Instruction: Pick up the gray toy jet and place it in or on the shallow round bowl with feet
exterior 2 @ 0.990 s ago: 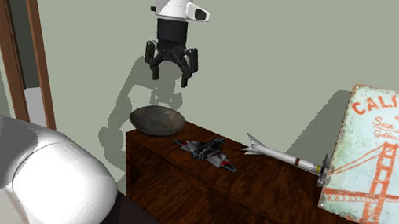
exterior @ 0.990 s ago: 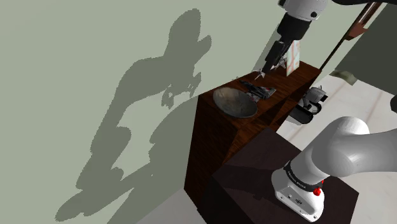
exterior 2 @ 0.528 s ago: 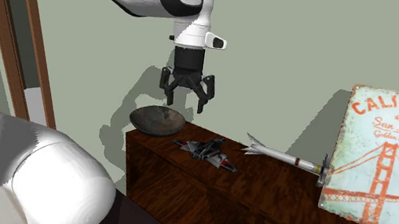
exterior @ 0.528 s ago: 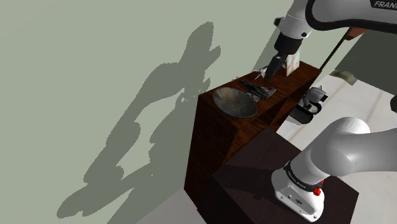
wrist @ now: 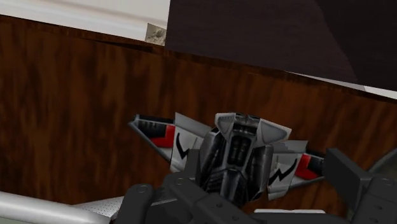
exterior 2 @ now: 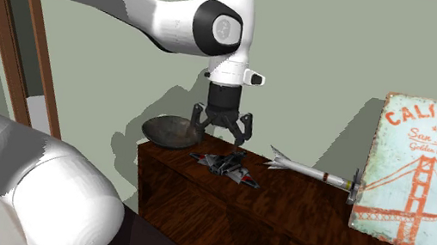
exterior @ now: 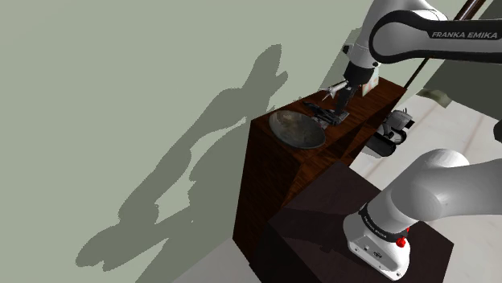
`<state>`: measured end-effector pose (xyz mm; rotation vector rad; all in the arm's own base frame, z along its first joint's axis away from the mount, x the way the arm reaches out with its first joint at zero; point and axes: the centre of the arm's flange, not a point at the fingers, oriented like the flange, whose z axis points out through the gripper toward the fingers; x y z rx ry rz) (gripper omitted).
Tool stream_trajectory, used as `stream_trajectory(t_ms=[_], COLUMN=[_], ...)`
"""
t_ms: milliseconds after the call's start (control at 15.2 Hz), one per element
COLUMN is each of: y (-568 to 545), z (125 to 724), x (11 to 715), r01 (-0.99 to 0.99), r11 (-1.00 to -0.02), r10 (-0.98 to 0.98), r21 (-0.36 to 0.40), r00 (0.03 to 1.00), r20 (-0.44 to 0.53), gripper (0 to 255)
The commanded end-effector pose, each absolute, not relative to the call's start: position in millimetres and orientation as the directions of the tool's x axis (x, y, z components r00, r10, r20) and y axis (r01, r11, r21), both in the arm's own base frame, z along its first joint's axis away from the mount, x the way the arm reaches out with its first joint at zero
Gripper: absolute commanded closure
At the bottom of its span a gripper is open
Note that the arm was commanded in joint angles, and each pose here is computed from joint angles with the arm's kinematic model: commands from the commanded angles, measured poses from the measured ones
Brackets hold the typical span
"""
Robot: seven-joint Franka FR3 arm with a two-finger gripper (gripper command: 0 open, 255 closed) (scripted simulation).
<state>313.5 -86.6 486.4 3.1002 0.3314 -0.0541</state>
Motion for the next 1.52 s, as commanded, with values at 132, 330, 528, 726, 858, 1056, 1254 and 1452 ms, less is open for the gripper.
stream_trajectory(t_ms=[132,330,528,726,858,1056,1254,1452], y=[-88.1,-88.3,-88.3,-88.3,-88.3,-88.3,-88.3,-88.3], z=[463.2,454.9,454.8,454.9,454.9,455.0,455.0,460.1], x=[312.1,311.8,311.8,311.8,311.8,311.8,311.8,311.7], r01=[0.213,0.213,0.213,0.213,0.213,0.213,0.213,0.213], r11=[-0.977,-0.977,-0.977,-0.977,-0.977,-0.977,-0.977,-0.977], r10=[0.212,0.212,0.212,0.212,0.212,0.212,0.212,0.212], r21=[0.020,0.020,0.020,0.020,0.020,0.020,0.020,0.020], r00=[0.977,0.977,0.977,0.977,0.977,0.977,0.977,0.977], r20=[-0.038,-0.038,-0.038,-0.038,-0.038,-0.038,-0.038,-0.038], gripper=[0,0,0,0,255,255,255,255])
